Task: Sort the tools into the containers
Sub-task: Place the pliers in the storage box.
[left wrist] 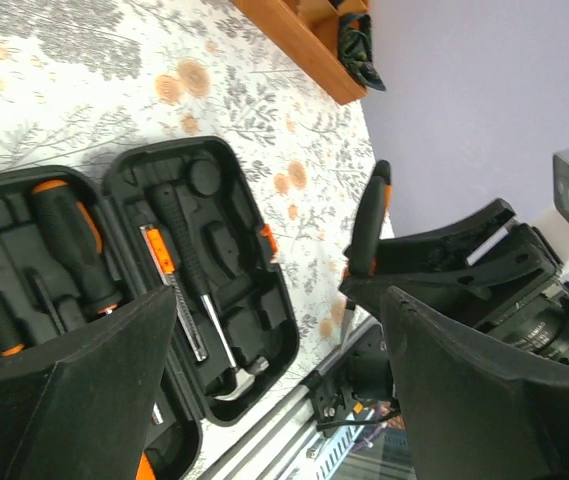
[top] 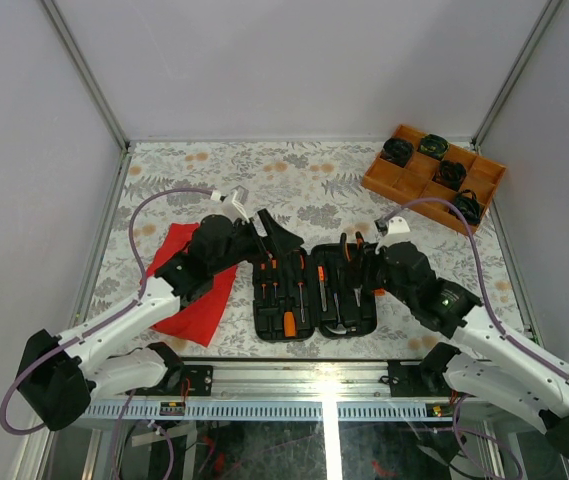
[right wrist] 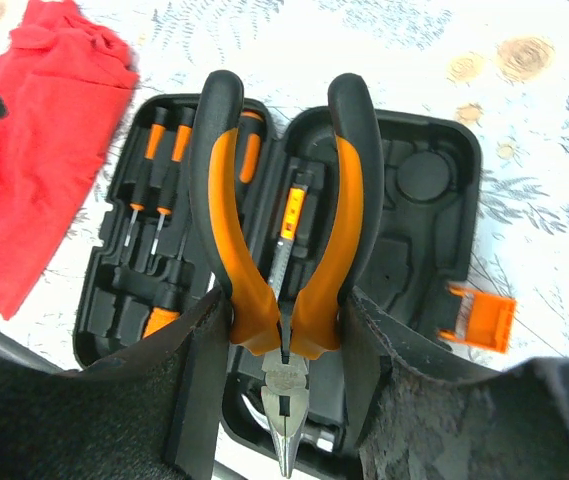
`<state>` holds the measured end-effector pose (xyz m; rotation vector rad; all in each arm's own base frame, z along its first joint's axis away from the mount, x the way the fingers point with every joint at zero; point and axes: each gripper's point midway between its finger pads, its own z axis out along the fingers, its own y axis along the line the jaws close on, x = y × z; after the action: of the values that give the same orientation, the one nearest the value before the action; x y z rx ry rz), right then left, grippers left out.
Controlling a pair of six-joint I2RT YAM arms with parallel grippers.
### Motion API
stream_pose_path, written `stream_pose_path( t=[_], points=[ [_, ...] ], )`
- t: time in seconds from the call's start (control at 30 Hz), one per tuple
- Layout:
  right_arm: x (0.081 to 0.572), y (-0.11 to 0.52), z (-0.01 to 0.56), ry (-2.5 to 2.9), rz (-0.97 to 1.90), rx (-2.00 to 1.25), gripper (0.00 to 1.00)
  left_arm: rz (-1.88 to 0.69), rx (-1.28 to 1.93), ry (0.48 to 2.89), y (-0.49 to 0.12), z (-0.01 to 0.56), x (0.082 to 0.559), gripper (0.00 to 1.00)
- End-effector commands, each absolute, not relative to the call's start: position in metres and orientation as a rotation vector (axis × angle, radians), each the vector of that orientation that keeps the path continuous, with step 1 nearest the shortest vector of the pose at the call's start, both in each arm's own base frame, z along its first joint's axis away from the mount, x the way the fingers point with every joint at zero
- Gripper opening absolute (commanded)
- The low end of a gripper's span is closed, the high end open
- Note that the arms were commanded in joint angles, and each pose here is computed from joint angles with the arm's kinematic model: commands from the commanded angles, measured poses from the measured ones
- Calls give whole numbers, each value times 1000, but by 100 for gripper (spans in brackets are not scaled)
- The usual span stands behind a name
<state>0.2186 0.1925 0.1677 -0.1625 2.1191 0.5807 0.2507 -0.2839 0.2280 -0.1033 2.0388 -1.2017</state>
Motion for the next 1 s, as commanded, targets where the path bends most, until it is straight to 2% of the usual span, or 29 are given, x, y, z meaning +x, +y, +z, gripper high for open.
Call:
stream_pose_path(
  t=[0.0,0.8,0.97],
  points=[
    [222,174,172,2098,513,-46,0,-1089,-95,2053,-264,231,256,82],
    [222,133,116,2387,295,9,0,-773,-154,2203,-176,185,266,83],
    [222,147,106,2424,362,-12,0,-731,-122,2206,-170,186,265,83]
  ],
)
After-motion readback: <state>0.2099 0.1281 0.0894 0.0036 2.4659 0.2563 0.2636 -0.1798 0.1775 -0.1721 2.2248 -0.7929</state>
